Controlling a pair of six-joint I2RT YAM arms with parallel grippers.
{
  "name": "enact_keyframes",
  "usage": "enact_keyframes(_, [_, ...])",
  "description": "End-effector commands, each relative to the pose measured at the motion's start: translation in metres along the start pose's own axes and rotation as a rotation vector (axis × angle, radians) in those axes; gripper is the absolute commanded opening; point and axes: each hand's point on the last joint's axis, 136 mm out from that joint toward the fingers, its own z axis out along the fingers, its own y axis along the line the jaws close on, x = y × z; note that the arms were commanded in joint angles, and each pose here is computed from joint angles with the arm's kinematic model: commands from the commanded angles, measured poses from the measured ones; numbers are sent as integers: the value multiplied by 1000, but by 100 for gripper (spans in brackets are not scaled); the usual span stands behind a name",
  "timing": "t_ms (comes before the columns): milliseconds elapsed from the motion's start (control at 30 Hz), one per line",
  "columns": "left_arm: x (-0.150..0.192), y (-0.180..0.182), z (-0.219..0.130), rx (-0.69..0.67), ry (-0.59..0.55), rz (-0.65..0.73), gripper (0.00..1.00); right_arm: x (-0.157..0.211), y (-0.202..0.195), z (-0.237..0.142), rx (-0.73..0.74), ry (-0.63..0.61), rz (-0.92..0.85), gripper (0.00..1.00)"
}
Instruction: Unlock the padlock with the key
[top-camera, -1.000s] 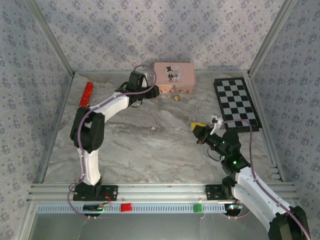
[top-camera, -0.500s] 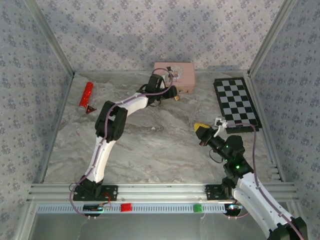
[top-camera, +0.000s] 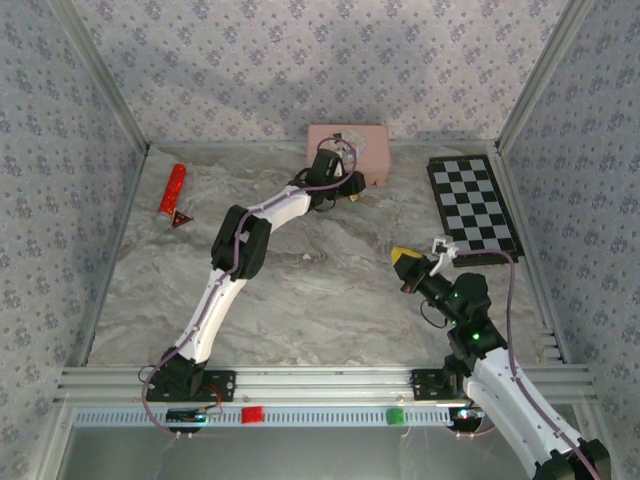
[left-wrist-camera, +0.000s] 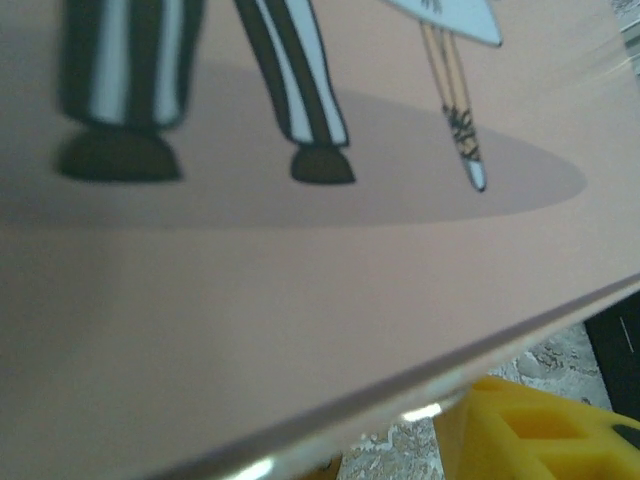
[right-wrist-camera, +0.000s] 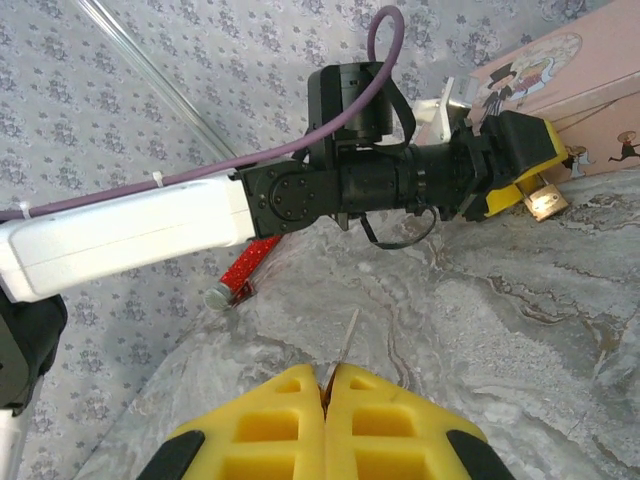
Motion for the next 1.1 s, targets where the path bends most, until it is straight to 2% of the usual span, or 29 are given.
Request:
enact_keyframes(0, [4,-3,9,3,6,-17,54,1,0,-2,-9,3,16,0])
enact_keyframes(200, [10,0,15,7,15,-39,48,1,0,-3,-8,3,20,0])
enact_keyframes(467, [10,-2,8,11,13,-20,28,-1,-1,-3,-2,2,24,0])
enact_keyframes(767, [6,6,-21,39,-47,-30,6,-4,1,-2,2,8,23,0])
enact_keyframes(900, [4,11,-43,45,-69,-34,0,-3,1,1,8,28,24,0])
enact_keyframes(1067, [11,31,-80,23,-77,-51,0,2,1,9,1,79,34,0])
